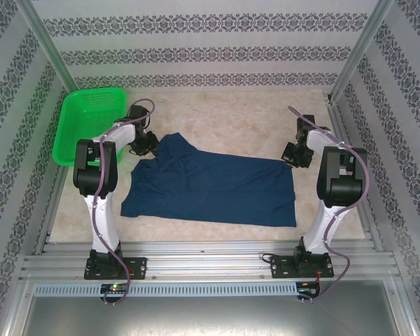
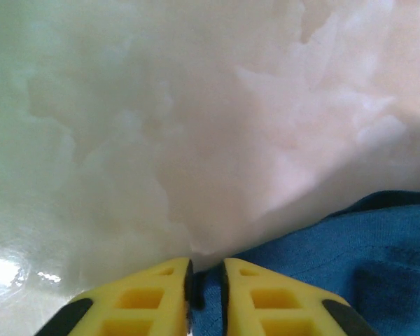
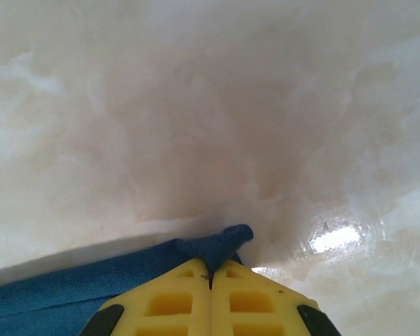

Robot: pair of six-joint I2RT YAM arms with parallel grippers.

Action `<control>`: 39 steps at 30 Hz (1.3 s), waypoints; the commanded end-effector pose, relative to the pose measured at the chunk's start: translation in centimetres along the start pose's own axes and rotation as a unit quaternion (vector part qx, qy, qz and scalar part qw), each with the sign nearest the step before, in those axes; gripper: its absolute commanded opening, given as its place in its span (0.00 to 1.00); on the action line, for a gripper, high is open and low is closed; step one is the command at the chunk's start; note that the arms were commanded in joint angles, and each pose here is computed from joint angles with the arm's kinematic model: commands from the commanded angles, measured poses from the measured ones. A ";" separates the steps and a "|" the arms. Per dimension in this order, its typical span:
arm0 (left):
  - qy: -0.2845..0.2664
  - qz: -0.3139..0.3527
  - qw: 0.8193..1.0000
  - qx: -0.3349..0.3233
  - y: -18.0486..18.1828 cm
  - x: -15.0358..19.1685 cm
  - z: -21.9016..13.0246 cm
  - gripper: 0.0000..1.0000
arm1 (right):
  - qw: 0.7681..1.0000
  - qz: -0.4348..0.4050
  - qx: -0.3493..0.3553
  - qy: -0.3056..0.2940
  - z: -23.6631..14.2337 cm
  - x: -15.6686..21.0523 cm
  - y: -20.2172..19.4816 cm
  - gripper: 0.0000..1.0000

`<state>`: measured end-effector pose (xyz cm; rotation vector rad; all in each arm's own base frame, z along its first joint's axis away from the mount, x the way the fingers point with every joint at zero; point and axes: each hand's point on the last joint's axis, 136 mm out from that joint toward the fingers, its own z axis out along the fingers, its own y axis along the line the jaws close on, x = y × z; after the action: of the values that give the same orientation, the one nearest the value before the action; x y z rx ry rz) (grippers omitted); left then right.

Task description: Fold and stack the t-shirts

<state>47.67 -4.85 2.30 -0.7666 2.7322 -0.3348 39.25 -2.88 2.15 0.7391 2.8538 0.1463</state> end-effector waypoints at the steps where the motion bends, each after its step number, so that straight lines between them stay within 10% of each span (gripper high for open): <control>1: 0.007 0.013 1.000 0.010 -0.4 -0.2 0.6 0.12 | 1.000 -0.003 -0.008 -0.003 -1.0 0.0 -0.2 0.00; 17: -0.142 0.091 0.978 0.125 -8.1 -7.6 -9.5 0.00 | 0.997 0.022 -0.062 -0.040 -2.8 -3.6 2.6 0.00; 39: -0.223 0.185 0.931 0.222 -13.2 -9.8 -15.1 0.00 | 0.997 0.012 -0.051 -0.055 -3.2 -4.3 2.0 0.00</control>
<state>55.80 -7.13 16.74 -0.2996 2.3482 -0.5063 42.96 -2.49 5.55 0.7449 2.7386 0.2784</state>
